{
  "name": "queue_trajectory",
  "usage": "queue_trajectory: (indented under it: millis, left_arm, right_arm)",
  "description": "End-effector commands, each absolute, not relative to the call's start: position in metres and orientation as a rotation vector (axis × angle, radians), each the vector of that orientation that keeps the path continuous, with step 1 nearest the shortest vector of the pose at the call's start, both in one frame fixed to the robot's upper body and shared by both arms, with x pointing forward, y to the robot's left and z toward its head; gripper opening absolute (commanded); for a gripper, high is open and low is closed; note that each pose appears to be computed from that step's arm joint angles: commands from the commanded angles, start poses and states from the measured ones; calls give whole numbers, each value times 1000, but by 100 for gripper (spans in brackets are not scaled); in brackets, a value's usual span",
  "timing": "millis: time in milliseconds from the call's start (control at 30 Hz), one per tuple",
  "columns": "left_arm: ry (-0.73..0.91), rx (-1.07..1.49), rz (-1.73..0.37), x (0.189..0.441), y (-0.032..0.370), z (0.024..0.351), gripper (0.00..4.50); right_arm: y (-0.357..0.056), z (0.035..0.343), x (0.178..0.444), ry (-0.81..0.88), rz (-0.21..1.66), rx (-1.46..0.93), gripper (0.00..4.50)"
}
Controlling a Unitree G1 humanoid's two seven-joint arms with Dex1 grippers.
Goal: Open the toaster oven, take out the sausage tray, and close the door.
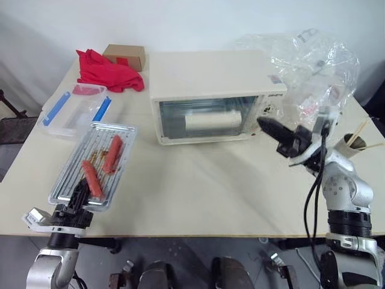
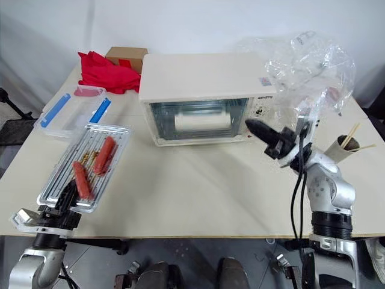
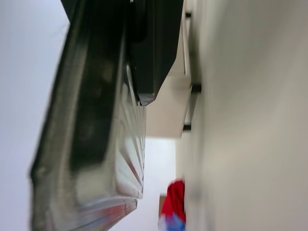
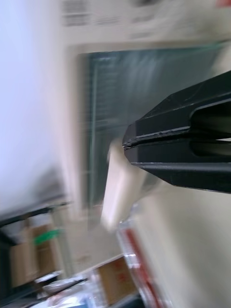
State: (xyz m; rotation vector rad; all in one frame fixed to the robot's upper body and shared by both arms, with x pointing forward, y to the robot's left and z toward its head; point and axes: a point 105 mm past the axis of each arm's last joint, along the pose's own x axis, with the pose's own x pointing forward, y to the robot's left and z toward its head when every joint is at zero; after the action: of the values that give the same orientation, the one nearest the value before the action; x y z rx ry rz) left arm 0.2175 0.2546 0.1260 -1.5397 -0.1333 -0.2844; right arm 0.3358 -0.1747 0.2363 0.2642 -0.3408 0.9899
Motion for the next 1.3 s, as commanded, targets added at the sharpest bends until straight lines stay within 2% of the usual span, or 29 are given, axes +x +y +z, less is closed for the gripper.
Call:
queue_trajectory:
  millis: [33,233,300,400,567,700,733,967,1133,1300]
  left_arm:
    - [-76,-1463,-420,213,240,139,0]
    - [65,-1407,-552,210,228,136,0]
    - [128,-1401,-611,210,217,133,0]
    - [210,-1394,-695,215,198,132,0]
    - [363,-1387,-832,214,181,126,0]
    - [541,-1324,-919,226,167,123,0]
    - [574,-1309,-938,230,164,123,0]
    - [794,-1197,-1045,259,130,127,0]
    - [994,-1116,-1088,272,100,120,0]
    - [1050,-1049,-1089,285,82,117,0]
  right_arm:
    - [-174,246,320,-349,1038,197,5]
    - [-173,232,291,-238,1139,27,5]
    - [-175,227,276,-218,1163,-43,42]
    - [-173,211,248,-201,1217,-198,128]
    - [-176,194,223,-202,1224,-311,299]
    - [-191,176,208,-145,1174,-345,433]
    - [-195,174,206,-133,1158,-351,446]
    - [-220,161,191,-56,1050,-360,446]
    - [-223,158,181,-35,1009,-359,446]
    - [-222,158,174,-30,986,-356,446]
